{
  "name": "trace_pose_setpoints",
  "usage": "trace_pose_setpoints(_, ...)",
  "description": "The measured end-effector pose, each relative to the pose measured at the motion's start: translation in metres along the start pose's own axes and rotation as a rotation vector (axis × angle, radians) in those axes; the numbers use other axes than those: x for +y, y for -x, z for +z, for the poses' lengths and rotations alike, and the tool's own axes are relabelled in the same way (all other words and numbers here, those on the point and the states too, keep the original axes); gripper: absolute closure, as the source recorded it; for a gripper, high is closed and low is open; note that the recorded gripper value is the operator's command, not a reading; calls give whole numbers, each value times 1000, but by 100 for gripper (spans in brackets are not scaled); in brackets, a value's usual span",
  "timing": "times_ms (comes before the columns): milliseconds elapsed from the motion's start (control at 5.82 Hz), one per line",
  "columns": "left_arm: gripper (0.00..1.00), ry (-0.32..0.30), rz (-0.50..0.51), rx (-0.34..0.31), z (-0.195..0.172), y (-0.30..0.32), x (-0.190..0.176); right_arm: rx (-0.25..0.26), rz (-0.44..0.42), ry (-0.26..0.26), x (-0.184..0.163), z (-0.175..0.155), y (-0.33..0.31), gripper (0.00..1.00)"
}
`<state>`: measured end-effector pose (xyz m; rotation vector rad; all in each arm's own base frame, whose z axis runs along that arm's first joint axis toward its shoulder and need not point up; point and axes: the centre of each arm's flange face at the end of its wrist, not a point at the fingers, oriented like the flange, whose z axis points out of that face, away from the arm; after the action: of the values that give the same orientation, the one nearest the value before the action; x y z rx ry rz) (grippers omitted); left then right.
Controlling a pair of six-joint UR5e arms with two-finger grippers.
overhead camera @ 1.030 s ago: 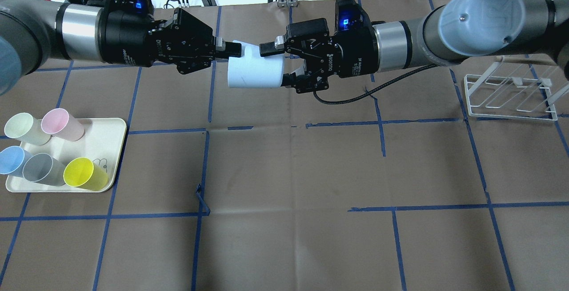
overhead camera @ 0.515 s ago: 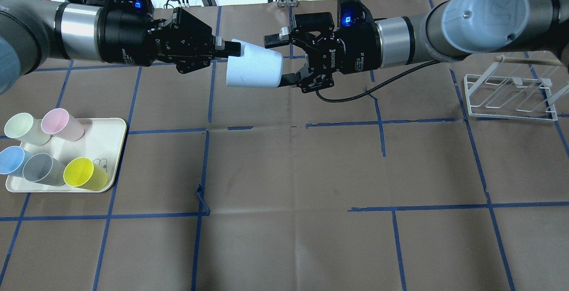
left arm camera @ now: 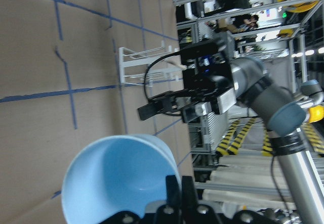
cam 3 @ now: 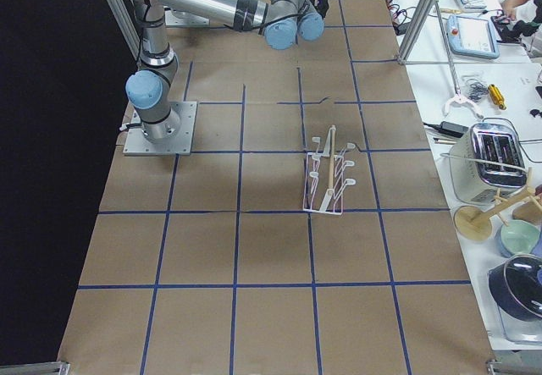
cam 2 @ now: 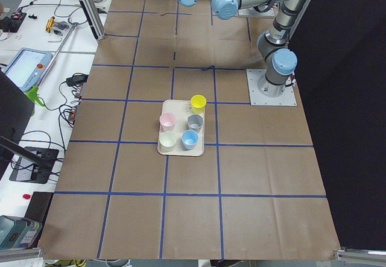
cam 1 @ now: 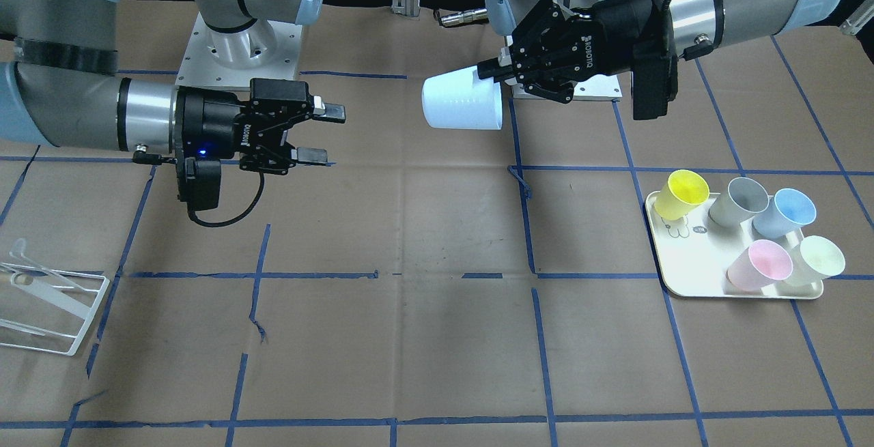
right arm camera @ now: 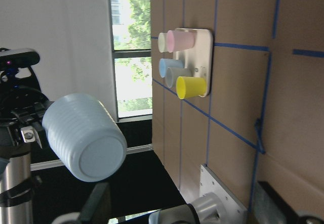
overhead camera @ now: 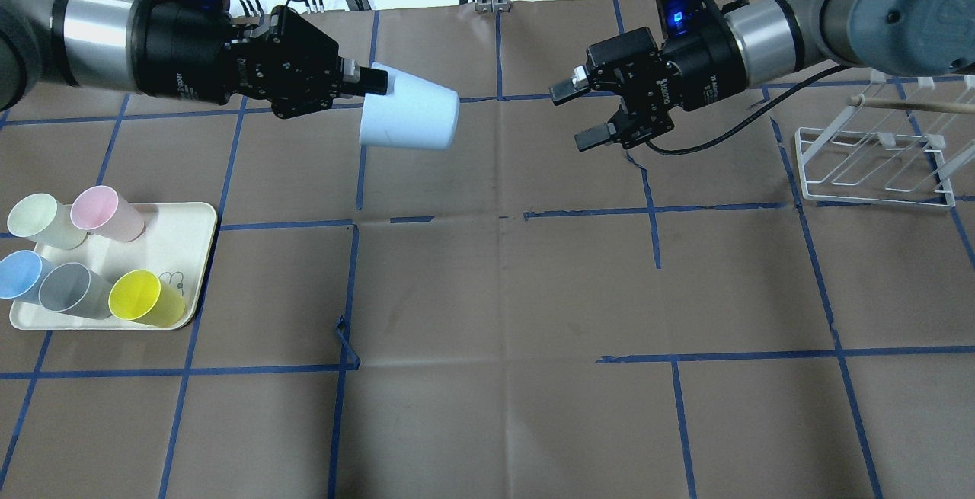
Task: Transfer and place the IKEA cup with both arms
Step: 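Lower the cup with the left gripper onto the white tray while the right arm retracts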
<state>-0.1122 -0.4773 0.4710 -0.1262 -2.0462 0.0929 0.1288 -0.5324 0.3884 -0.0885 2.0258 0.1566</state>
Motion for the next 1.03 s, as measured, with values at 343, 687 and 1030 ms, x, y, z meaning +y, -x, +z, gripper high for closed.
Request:
trace_pose_setpoints(343, 100, 105, 49, -408, -13, 41, -2, 328, 51, -68, -9, -37, 22, 0)
trace_pose_setpoints(687, 100, 117, -28, -777, -33, 85, -15, 705, 41, -84, -10, -50, 58, 0)
trace_pose_setpoints(1030, 100, 148, -72, -1030, -47, 130, -31, 1041, 50, -107, -9, -48, 85, 0)
